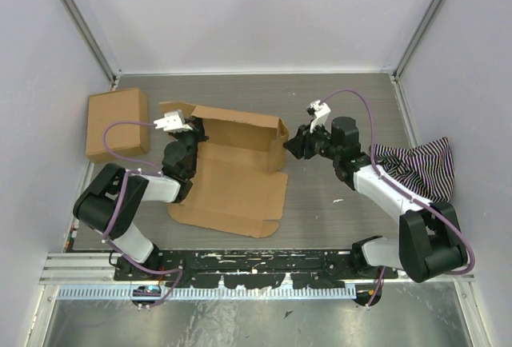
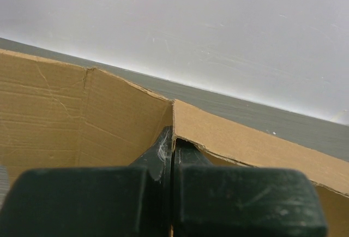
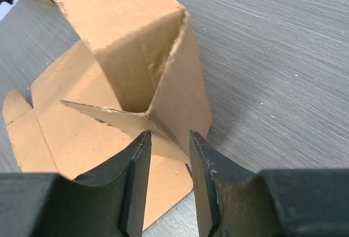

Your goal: Fold the paper box

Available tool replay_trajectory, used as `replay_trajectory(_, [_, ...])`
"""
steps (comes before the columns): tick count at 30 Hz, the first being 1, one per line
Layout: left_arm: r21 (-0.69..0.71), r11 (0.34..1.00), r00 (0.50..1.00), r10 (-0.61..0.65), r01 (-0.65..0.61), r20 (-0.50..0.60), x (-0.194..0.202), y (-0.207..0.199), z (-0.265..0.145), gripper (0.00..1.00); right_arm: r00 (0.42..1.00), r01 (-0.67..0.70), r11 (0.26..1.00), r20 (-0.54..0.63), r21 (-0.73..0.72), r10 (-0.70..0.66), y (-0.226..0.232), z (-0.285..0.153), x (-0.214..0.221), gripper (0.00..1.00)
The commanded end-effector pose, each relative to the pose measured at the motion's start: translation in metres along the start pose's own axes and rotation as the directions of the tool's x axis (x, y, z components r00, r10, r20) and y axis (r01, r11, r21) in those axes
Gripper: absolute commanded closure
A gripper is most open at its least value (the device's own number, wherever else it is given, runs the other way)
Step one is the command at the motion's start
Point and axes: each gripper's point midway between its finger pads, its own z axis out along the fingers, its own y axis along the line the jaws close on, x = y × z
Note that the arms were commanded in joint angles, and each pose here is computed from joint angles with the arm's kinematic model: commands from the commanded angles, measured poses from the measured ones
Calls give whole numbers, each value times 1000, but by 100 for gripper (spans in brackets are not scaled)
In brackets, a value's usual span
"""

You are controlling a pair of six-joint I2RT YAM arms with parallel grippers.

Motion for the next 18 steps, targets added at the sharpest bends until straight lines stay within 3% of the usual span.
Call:
replay_trajectory(1, [20, 1000, 1000, -9, 9, 1, 3, -1, -2, 100, 996, 85, 995, 47, -59, -82, 20, 7, -28, 60])
replay_trajectory(10, [1, 999, 999, 33, -33, -35, 24, 10, -7, 100, 994, 105, 994, -9, 7, -105, 26, 34, -15, 59])
replay_trajectory(18, [-28, 997, 996, 72, -74, -55, 33, 21, -12, 100, 997, 55, 986, 45, 159, -63, 13, 27, -12, 59])
